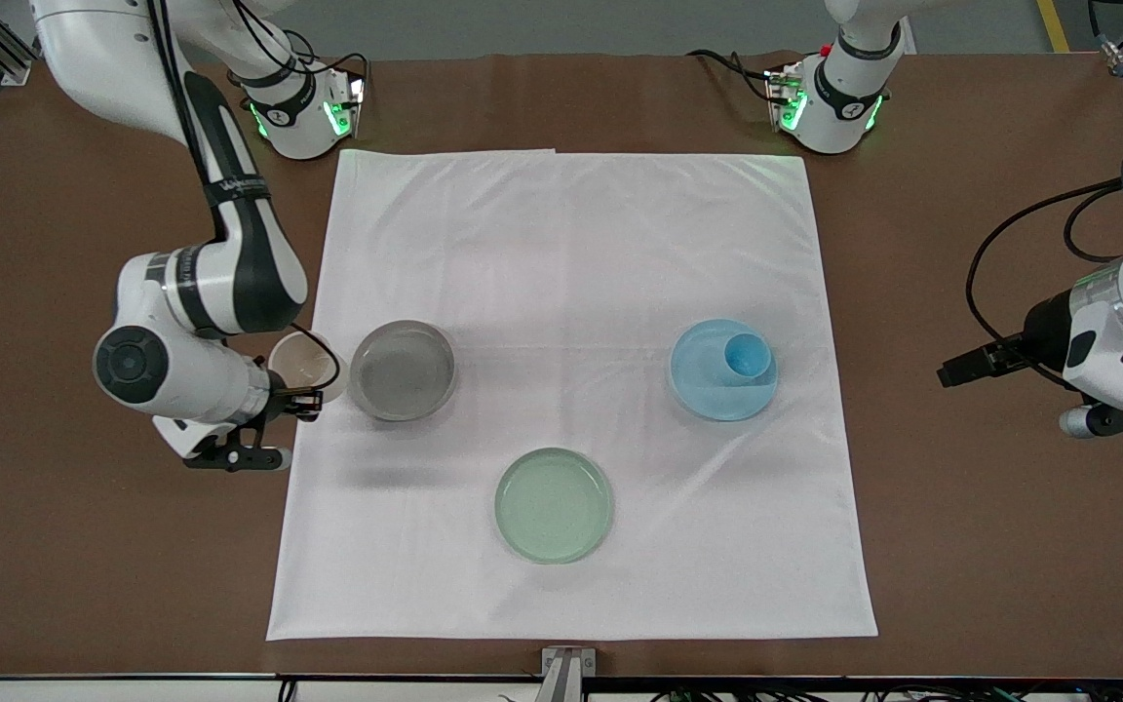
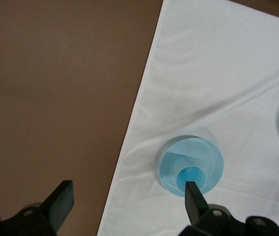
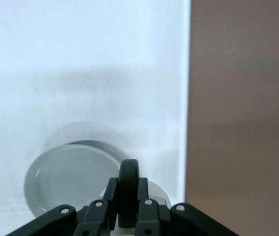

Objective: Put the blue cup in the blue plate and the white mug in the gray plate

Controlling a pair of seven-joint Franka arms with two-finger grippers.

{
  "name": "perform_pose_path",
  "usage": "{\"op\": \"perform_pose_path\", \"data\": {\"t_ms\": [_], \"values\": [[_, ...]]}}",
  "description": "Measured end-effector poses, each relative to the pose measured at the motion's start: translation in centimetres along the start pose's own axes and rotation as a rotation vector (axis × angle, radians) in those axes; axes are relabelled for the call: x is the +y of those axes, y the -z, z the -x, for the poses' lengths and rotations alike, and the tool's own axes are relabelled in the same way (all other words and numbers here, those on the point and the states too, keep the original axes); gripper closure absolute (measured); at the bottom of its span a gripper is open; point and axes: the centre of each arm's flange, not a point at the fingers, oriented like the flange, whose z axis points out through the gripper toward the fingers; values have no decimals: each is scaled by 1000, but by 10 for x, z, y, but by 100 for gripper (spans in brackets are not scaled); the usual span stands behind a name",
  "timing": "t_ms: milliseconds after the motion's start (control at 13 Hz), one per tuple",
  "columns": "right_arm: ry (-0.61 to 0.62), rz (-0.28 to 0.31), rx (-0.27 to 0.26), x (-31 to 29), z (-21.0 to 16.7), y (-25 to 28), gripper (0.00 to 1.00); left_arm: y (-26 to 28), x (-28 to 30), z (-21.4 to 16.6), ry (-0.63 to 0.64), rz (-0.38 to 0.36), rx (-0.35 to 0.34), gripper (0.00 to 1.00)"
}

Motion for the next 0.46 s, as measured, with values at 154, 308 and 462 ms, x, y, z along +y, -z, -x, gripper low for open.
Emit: {"op": "perform_pose_path", "data": {"t_ms": [154,308,462], "values": [[-14,-38,-22,-26,8,-9,81,20,4,8,-40,-11,26,0],[-27,-71,-37,-38,10,-23,81,47,5,22,-106,-55,76,0],[-32,-69,-47,-41,8,-44,81,69,-7,37,-174,-91,97,0]]}}
